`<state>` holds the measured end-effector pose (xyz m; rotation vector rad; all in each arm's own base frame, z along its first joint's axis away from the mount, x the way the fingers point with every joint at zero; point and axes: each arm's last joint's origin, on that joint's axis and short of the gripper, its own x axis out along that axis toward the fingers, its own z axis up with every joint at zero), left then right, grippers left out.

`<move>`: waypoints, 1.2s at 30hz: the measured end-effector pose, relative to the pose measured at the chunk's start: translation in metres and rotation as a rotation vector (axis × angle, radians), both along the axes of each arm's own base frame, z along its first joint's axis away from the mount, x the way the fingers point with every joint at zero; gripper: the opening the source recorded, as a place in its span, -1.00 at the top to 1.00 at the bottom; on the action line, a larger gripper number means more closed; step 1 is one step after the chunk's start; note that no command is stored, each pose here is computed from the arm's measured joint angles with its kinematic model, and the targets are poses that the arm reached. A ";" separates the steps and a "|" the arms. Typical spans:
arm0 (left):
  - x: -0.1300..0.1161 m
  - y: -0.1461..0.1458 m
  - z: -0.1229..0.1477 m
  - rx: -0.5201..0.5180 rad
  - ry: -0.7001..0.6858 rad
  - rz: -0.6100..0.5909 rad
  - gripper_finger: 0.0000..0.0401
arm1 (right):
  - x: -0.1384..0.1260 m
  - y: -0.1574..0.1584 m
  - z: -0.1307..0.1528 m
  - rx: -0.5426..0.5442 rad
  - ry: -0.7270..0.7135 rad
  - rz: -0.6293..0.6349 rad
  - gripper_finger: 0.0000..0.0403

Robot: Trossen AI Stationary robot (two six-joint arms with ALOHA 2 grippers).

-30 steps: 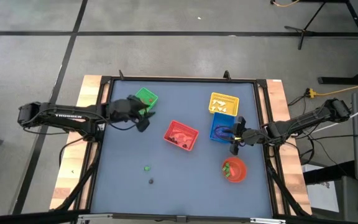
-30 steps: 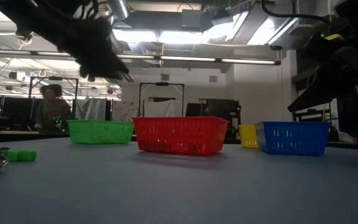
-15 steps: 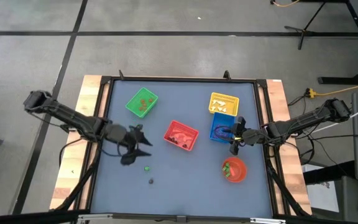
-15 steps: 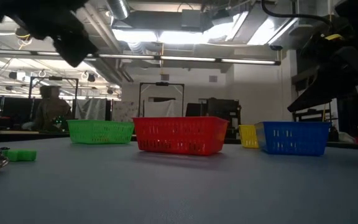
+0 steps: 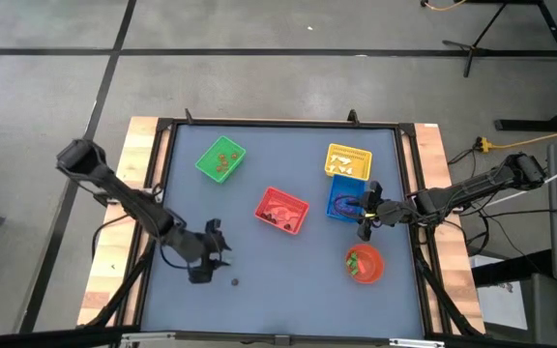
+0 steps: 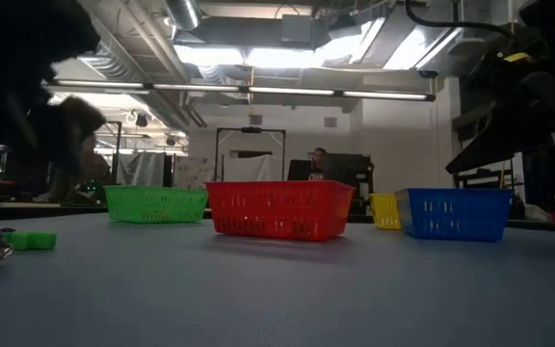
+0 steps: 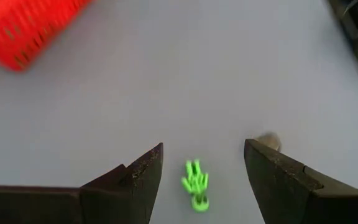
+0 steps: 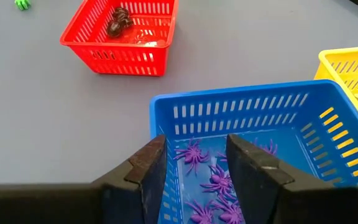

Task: Sort Halloween decoration
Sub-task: Put the green skeleton toy into the orange bin

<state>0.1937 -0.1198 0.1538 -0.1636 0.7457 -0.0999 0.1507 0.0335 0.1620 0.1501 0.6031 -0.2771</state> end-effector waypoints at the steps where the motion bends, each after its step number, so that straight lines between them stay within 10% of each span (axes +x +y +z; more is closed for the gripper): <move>1: 0.000 -0.001 -0.004 0.010 0.017 -0.004 -0.04 | 0.000 0.000 0.000 0.000 0.000 0.000 0.18; 25: 0.004 -0.007 -0.045 0.123 0.170 -0.013 -0.02 | 0.000 0.000 0.000 0.000 -0.001 0.000 0.18; 36: 0.003 -0.009 -0.045 0.124 0.165 -0.020 0.30 | 0.000 0.000 0.000 0.000 -0.001 0.000 0.18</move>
